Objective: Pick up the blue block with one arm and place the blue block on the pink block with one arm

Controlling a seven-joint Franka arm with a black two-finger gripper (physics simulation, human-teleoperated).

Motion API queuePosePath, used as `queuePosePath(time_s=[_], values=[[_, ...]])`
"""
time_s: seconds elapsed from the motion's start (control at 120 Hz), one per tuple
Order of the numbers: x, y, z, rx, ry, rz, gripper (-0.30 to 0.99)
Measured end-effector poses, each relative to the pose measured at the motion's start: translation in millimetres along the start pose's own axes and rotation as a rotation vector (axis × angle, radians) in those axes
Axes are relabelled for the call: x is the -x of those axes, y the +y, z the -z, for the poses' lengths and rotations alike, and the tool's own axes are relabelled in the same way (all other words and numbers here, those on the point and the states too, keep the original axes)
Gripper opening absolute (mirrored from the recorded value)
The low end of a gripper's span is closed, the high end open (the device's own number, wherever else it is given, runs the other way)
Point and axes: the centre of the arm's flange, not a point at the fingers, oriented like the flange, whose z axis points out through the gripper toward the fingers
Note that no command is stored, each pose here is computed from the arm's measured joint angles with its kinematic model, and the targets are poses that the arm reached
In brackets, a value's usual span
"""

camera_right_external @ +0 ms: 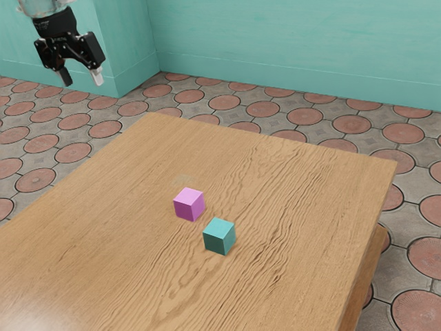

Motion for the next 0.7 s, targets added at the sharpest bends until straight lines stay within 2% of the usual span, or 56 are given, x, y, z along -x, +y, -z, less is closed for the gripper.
queuePosePath(time_s=[0.217,0.283,0.383,0.417,0.458,0.5,0.533,0.6,0.7], values=[[-6.9,-15.8,-8.3,-0.014,0.001,0.005,0.66],[-15.4,-27.1,-40.0,-0.017,-0.054,0.037,0.66],[-40.6,-43.2,-119.5,-0.037,-0.127,0.084,0.65],[-53.7,-22.2,-145.8,-0.048,-0.141,0.056,0.65],[-62.9,40.2,-173.8,-0.06,-0.152,-0.038,0.65],[-59.2,100.7,-199.2,-0.066,-0.162,-0.129,0.65],[-52.6,130.0,-219.2,-0.068,-0.171,-0.172,0.65],[-41.6,144.6,-255.9,-0.071,-0.182,-0.184,0.65],[-38.3,150.6,-283.8,-0.071,-0.156,-0.169,0.65]])
